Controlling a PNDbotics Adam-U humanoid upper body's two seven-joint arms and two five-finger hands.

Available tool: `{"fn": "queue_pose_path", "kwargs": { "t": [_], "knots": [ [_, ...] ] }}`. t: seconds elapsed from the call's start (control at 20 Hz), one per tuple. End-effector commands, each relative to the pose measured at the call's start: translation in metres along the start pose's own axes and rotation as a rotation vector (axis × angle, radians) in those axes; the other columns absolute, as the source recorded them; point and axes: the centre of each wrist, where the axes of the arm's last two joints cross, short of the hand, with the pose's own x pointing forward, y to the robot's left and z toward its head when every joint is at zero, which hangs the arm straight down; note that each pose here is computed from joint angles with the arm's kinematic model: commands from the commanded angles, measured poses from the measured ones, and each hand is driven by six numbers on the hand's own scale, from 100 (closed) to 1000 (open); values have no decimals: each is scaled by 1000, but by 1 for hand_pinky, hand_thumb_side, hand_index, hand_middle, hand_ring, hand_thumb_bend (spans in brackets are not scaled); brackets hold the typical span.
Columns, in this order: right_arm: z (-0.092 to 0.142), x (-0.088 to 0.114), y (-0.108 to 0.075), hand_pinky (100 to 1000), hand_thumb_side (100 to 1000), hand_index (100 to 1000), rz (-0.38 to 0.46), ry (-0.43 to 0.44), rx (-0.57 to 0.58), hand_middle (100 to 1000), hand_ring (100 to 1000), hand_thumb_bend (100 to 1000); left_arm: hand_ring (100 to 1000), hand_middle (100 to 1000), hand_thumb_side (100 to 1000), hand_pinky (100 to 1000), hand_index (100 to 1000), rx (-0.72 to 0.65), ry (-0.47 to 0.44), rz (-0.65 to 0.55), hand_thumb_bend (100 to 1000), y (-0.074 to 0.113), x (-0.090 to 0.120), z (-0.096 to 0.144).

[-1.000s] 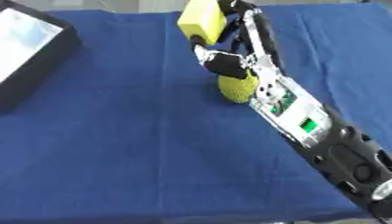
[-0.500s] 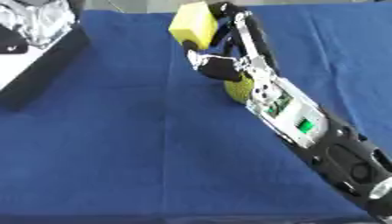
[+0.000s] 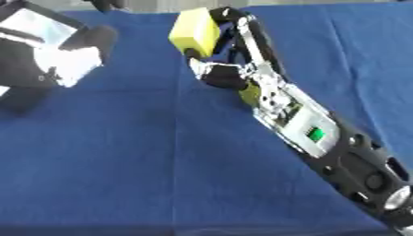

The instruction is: Pick up the objects with one hand, pass them to the other hand, and then place them into the box on the other side of the table.

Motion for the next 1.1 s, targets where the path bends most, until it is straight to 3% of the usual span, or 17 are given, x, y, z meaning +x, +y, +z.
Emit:
{"fn": "queue_pose_path", "kwargs": {
  "t": [0.05, 1.1],
  "knots": [
    [-2, 8, -2, 217, 100, 548, 2, -37, 2, 508, 465, 100, 762, 713, 248, 861, 828, -7, -4, -39, 100, 4, 4, -3],
    [5, 6, 10, 212, 100, 547, 16, -106, 80, 508, 464, 100, 827, 777, 265, 908, 878, -9, 82, -221, 100, -16, -22, -41]
  ]
}}
